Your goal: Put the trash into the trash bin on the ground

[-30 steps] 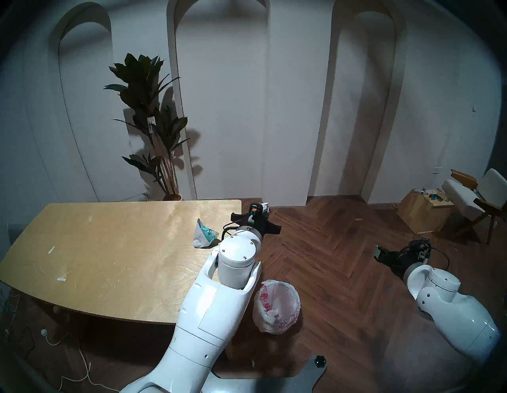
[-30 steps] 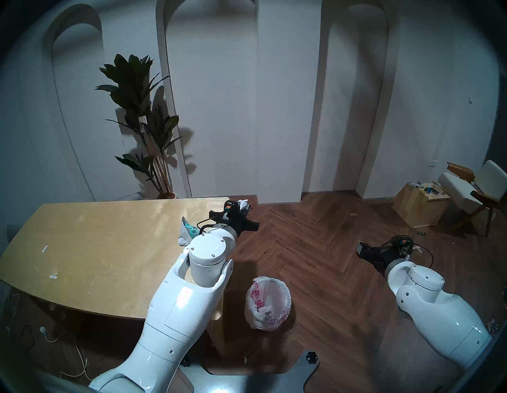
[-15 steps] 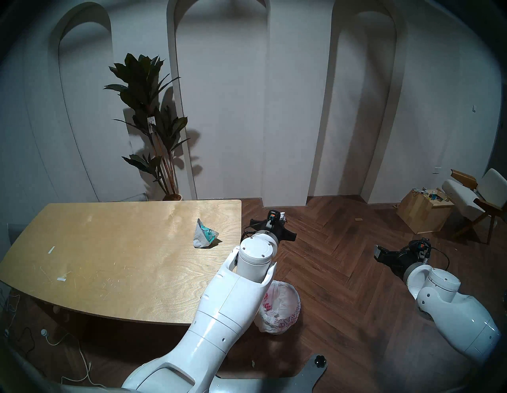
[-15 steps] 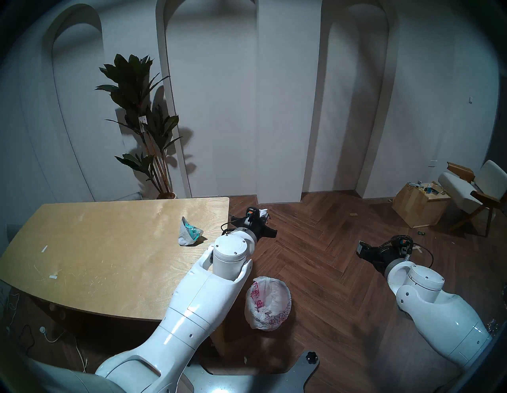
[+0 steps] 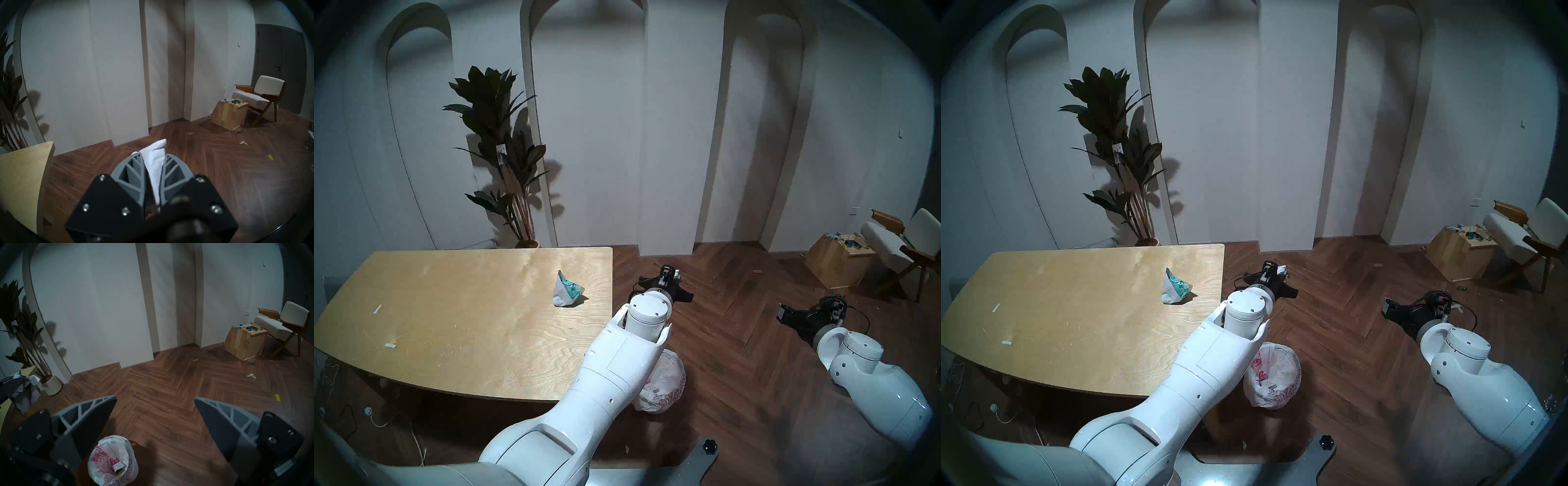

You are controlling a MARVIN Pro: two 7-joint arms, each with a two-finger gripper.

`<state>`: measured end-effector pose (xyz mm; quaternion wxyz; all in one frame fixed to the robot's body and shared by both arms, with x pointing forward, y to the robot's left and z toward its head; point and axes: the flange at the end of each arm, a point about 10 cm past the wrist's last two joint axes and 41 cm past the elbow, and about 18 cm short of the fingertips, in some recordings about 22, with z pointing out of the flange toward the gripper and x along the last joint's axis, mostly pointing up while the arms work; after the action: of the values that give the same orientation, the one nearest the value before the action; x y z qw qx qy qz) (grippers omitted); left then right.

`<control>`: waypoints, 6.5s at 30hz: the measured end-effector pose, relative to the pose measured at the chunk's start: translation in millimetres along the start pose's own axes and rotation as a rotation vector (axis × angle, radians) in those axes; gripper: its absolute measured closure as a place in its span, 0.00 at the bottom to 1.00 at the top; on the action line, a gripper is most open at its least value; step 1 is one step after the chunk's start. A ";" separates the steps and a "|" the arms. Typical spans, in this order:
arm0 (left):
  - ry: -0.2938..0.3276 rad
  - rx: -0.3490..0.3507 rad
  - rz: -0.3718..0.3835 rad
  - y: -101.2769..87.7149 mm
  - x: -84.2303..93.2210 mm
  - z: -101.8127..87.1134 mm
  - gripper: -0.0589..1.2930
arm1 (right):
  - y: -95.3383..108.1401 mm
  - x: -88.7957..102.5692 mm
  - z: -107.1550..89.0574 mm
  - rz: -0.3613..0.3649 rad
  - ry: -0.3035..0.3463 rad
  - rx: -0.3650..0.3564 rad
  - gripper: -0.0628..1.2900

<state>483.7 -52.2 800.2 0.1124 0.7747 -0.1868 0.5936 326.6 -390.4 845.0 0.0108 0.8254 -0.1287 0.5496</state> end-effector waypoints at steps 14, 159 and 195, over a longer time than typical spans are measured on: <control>-0.075 0.033 -0.065 6.8 -16.4 26.7 0.87 | 0.0 0.1 0.2 -0.001 0.000 0.001 0.05; -0.061 0.047 -0.093 -13.9 -36.8 53.6 0.03 | 0.2 0.2 1.2 -0.006 0.003 0.005 0.05; 0.365 0.296 0.094 -104.7 98.2 63.5 0.03 | 0.8 0.2 1.1 0.000 0.001 -0.004 0.05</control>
<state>605.9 2.1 882.4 0.0020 0.6531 -0.1101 0.7492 327.5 -391.4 844.6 0.0123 0.8252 -0.1297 0.5497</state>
